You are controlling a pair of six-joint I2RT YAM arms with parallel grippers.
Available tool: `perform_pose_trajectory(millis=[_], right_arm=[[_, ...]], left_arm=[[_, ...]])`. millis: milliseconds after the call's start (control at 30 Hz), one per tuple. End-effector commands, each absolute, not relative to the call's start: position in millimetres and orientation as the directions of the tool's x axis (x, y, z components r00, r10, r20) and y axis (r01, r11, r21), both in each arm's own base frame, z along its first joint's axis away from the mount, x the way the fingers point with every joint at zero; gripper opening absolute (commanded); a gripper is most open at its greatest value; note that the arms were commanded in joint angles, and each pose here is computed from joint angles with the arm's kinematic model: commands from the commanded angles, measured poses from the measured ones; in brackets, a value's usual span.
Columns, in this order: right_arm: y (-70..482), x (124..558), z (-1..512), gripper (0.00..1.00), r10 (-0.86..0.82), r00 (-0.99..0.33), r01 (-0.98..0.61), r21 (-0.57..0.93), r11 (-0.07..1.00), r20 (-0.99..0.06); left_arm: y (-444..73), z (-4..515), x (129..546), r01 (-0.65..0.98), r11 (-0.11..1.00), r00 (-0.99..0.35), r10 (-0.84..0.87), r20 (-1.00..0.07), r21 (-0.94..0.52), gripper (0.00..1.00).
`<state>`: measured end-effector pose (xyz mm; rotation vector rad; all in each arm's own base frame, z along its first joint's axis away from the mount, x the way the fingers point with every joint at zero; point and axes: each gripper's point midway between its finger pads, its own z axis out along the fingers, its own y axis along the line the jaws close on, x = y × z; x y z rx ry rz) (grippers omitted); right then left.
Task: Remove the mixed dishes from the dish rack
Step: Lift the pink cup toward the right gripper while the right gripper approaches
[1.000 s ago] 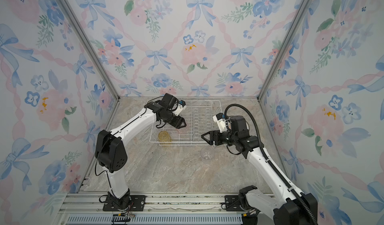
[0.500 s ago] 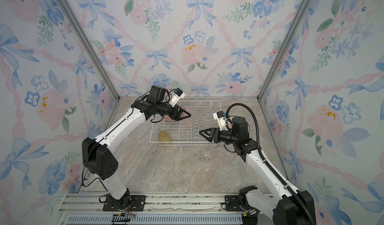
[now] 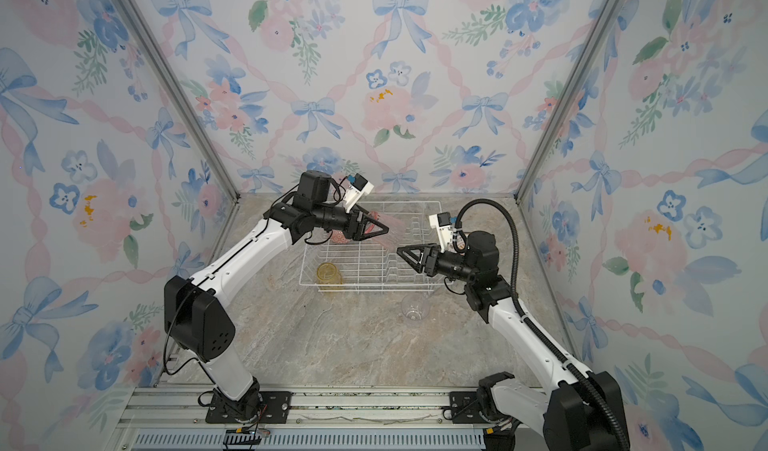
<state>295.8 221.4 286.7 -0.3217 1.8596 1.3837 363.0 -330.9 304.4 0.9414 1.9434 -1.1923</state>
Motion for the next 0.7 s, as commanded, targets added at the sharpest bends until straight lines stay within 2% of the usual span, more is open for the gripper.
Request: perform_pose_trajectory(millis=[0, 533, 667], right_arm=[[221.3, 302.6, 297.0, 0.56, 0.278, -0.635, -0.634, 0.692, 0.345, -0.721], [227.5, 304.1, 324.0, 0.53, 0.297, -0.574, -0.704, 0.645, 0.297, -0.763], [229.3, 304.1, 333.4, 0.46, 0.300, -0.544, -0.732, 0.618, 0.286, -0.784]], left_arm=[[-335.7, 329.7, 350.6, 0.870, 0.254, -0.475, 0.200, -0.857, -0.423, 0.35], [-360.7, 332.8, 345.1, 0.876, 0.155, -0.479, 0.172, -0.861, -0.457, 0.35], [-368.8, 333.7, 343.7, 0.875, 0.123, -0.484, 0.157, -0.861, -0.469, 0.35]])
